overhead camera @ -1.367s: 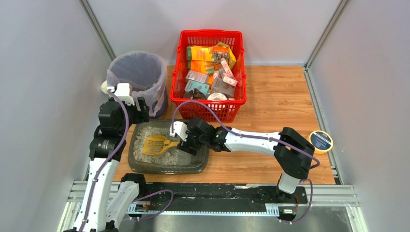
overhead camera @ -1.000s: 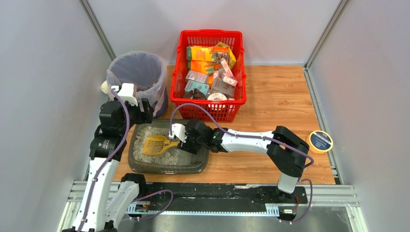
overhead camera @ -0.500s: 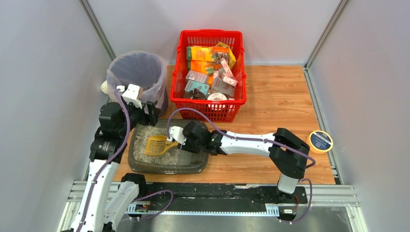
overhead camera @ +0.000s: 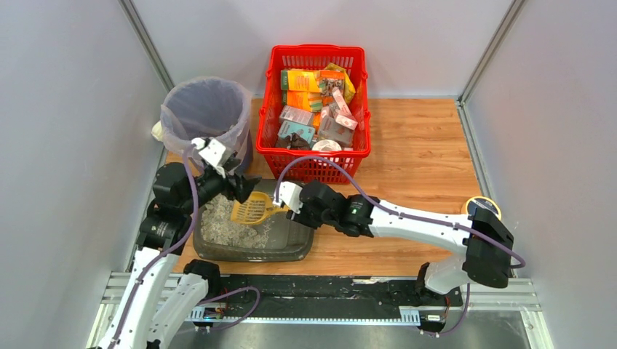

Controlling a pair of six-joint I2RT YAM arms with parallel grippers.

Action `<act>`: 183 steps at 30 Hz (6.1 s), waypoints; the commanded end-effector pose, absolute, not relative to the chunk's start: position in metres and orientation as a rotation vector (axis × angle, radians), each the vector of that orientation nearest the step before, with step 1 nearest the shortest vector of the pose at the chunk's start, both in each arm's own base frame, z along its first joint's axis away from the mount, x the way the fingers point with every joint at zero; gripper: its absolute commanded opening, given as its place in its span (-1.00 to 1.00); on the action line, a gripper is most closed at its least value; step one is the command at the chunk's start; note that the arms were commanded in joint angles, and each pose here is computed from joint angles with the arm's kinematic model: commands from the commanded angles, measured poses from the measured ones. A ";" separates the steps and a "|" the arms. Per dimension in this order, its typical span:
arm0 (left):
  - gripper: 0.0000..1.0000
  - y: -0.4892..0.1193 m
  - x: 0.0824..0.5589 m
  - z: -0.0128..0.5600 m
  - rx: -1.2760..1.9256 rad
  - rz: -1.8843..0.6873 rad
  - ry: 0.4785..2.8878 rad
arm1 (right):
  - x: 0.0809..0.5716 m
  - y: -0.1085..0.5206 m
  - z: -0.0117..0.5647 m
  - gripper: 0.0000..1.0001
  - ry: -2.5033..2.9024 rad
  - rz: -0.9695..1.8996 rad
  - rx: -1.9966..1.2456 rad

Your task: Clean the litter box

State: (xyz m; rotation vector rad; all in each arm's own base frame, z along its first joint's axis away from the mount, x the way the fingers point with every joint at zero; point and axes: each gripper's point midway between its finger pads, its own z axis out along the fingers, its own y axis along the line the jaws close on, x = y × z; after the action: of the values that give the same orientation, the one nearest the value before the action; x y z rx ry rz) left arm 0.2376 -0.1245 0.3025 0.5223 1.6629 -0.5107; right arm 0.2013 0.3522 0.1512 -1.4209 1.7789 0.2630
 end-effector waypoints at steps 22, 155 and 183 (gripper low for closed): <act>0.72 -0.247 0.170 0.201 1.189 -1.034 1.656 | 0.165 0.317 0.182 -0.70 1.842 0.442 -1.397; 0.75 0.000 0.218 0.205 0.040 0.251 2.109 | 0.190 0.340 0.286 -1.00 1.765 1.026 -0.246; -0.06 0.009 0.256 0.124 0.253 0.535 2.615 | 0.202 0.345 0.201 -1.00 2.177 0.948 -0.307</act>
State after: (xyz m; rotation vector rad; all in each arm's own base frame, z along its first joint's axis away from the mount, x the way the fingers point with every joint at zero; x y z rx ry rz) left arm 0.2463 0.0129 0.1211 0.2246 2.5916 0.5511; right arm 0.1960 0.3428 0.2081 -0.3430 2.1705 0.9677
